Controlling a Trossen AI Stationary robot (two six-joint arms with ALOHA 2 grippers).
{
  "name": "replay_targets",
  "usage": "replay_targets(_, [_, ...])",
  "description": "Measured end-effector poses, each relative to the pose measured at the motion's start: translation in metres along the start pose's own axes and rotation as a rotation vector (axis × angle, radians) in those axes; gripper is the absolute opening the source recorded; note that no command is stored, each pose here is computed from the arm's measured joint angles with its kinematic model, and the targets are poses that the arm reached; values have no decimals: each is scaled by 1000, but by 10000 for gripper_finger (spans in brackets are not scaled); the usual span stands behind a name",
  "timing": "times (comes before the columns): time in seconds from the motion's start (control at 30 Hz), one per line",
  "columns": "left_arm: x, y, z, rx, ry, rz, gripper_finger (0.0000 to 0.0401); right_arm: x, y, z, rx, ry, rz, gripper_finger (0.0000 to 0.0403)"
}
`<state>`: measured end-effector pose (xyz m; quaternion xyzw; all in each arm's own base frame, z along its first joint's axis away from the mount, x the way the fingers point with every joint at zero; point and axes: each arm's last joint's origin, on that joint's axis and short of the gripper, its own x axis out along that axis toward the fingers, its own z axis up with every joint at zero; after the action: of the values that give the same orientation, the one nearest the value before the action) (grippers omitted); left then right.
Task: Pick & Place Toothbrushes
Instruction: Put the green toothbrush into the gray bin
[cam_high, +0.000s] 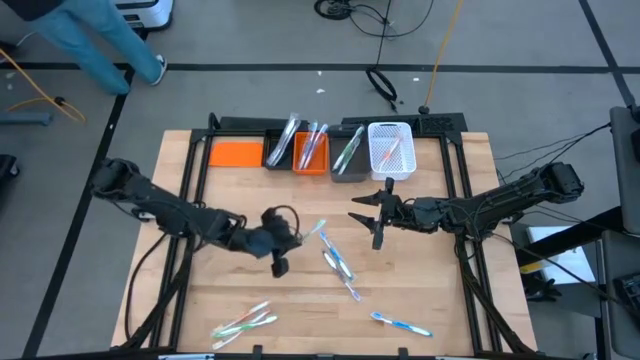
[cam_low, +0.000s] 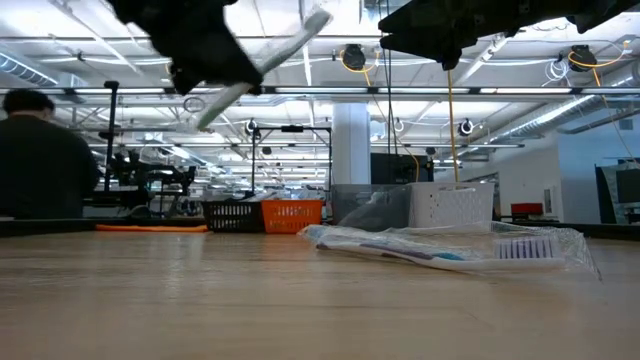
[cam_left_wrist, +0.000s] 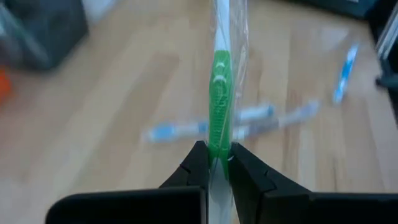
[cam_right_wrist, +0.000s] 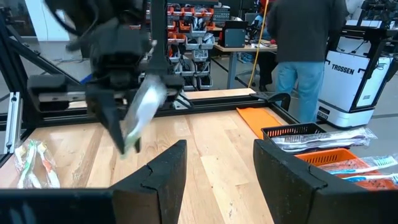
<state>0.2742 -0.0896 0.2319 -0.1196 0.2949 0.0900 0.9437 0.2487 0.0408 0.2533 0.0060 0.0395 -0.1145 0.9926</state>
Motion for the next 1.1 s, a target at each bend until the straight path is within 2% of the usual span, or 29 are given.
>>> replay_targets(0.23, [7,15,30,59,-203,20,36,0,0,1,4,-7,0,176])
replay_targets(0.4, [9,26,44,73,-297,44,25,0,0,3,15,-32,1,176])
replay_targets(0.57, [9,34,56,76,-382,58,34,0,0,7,32,-66,3,176])
replay_targets(0.93, [9,40,68,84,-481,53,25,0,1,15,59,-157,6,176])
replay_targets(1.1, [19,37,68,82,-518,43,42,8,2,14,64,-211,48,176])
